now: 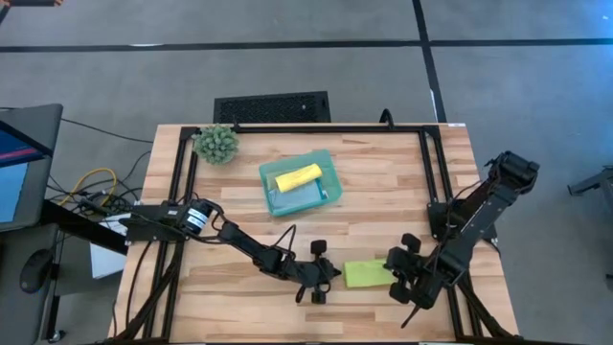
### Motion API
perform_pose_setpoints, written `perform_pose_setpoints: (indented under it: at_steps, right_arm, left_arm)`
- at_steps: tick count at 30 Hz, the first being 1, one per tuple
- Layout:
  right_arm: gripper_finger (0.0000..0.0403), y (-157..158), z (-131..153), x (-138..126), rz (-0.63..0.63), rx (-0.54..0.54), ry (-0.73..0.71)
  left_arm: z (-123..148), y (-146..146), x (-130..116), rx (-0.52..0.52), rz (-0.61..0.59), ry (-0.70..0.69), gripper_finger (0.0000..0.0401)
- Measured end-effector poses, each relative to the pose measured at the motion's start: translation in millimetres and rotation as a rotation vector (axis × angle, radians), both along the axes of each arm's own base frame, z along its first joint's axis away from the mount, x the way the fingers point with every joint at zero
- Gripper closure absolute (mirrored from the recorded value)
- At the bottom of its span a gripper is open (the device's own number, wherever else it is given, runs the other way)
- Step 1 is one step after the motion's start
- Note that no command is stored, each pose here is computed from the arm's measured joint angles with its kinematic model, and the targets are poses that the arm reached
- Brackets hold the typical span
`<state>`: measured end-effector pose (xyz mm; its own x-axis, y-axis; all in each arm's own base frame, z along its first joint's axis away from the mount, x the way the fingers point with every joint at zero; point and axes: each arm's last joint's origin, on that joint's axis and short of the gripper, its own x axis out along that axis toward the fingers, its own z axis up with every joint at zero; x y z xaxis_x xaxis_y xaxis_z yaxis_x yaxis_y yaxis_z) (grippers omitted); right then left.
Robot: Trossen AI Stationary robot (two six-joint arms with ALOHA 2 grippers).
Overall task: Fold microfiber towels
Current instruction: Fold the light green towel
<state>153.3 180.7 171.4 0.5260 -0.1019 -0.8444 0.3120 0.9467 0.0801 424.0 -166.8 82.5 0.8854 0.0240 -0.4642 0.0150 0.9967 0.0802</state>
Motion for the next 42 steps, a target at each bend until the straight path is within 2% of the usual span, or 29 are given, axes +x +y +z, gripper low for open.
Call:
perform_pose_setpoints:
  at_steps: [7,11,17,27,31,35,42]
  right_arm:
    - [0.0399,5.0,12.3,-12.9,0.031,0.022,-0.078]
    - [0.0400,2.7,16.5,-23.1,-0.013,0.018,-0.096]
    - [0.0400,-5.4,6.8,-30.6,-0.156,-0.023,-0.004]
    - [0.0391,-8.5,-18.6,-14.9,-0.181,-0.052,0.239]
    - [0.0376,-11.0,-26.8,-9.3,-0.153,-0.116,0.269]
    - [0.0347,-15.9,-27.5,-3.1,-0.129,-0.186,0.228]
    - [0.0294,-21.6,-12.1,-5.4,-0.127,-0.167,0.175]
  left_arm:
    - [0.0,0.0,0.0,0.000,0.000,0.000,0.0401]
    - [0.0,0.0,0.0,0.000,0.001,-0.001,0.0401]
    - [0.1,0.0,0.0,-0.001,0.001,-0.001,0.0401]
    - [0.1,0.0,0.1,-0.003,0.003,-0.001,0.0401]
    - [0.1,0.0,0.0,-0.003,0.004,-0.002,0.0401]
    - [0.1,-0.1,0.0,-0.002,0.005,-0.002,0.0401]
    - [0.3,-0.1,0.0,-0.002,0.005,-0.002,0.0401]
